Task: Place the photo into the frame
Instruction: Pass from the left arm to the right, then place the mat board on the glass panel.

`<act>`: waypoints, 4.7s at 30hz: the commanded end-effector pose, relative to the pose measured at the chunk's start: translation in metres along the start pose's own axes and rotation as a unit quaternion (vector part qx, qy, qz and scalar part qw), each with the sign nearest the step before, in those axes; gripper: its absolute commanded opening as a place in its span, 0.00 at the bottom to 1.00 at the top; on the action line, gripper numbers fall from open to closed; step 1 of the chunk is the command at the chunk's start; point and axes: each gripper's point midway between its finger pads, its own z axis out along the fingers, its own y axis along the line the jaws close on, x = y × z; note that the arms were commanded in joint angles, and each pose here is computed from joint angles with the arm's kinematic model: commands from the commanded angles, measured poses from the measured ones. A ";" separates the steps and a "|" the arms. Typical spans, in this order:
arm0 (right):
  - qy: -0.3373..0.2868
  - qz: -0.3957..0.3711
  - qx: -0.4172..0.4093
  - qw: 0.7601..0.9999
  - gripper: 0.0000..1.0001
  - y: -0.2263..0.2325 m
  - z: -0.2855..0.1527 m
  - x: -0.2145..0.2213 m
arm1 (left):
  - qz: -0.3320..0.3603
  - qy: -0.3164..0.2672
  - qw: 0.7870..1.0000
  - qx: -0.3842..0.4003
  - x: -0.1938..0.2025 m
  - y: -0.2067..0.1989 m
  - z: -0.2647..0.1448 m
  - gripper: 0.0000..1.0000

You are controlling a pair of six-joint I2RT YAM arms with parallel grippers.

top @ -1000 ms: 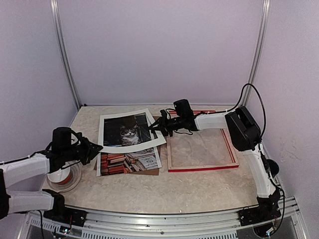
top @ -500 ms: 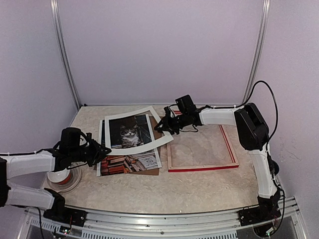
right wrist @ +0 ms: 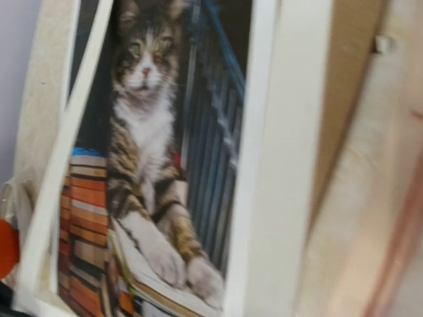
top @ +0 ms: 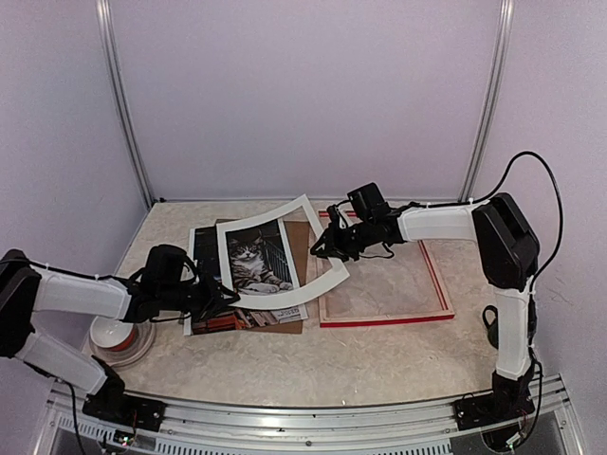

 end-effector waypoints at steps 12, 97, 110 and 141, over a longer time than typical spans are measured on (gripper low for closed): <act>-0.042 0.007 0.048 0.998 0.22 -0.036 -0.048 0.006 | 0.066 0.059 0.995 0.052 0.024 -0.044 0.052 0.18; -0.103 0.109 -0.058 0.987 0.00 -0.098 -0.126 0.022 | 0.061 0.111 0.991 0.045 0.047 -0.033 0.089 0.45; -0.118 0.099 -0.021 0.988 0.00 -0.118 -0.143 0.020 | 0.064 0.110 0.990 0.053 0.046 -0.037 0.088 0.65; -0.120 0.077 0.138 0.980 0.00 -0.177 -0.195 0.021 | 0.070 0.110 0.989 0.068 0.042 -0.050 0.091 0.99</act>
